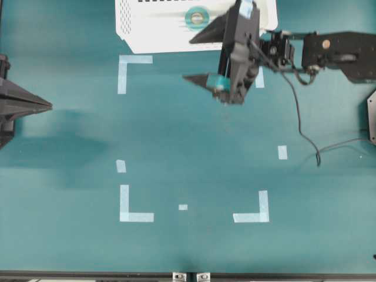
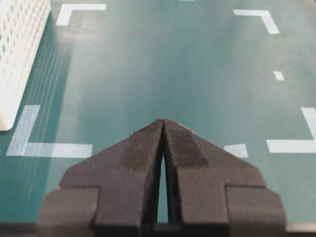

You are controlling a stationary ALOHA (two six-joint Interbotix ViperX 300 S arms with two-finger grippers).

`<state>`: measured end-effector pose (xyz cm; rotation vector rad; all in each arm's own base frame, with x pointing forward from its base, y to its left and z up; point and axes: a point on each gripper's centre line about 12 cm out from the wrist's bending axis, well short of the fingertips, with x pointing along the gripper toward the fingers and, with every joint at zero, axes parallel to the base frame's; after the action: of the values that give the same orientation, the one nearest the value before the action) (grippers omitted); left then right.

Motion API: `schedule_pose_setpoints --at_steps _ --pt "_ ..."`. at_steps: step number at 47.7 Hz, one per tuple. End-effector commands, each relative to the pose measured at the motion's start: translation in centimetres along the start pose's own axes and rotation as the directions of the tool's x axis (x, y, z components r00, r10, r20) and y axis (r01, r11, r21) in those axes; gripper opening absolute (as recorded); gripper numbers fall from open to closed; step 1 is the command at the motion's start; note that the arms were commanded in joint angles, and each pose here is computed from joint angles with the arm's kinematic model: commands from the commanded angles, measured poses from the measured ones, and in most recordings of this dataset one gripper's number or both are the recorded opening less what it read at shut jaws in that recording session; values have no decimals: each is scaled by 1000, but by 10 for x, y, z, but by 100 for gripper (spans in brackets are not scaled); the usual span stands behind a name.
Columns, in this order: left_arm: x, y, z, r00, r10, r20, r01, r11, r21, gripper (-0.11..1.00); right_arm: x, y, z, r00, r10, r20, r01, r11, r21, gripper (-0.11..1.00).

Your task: Put the tape in the middle into the white basket.

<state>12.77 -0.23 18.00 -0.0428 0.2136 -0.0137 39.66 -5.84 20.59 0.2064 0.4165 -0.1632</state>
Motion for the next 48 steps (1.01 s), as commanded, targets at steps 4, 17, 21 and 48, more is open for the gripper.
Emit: schedule_pose_setpoints --at_steps 4,17,21,48 --pt "0 0 5 1000 1 14 -1 1000 1 -11 -9 25 8 996 70 58 -69 997 -27 99" --pt "0 0 5 1000 1 15 -1 1000 1 -11 -17 49 -10 987 145 64 -142 988 -56 99" --pt "0 0 5 1000 1 12 -1 1000 0 -11 -21 54 -13 984 163 68 -159 985 -64 99" --pt "0 0 5 1000 1 14 -1 1000 1 -11 -42 57 -16 977 193 88 -183 976 -114 99"
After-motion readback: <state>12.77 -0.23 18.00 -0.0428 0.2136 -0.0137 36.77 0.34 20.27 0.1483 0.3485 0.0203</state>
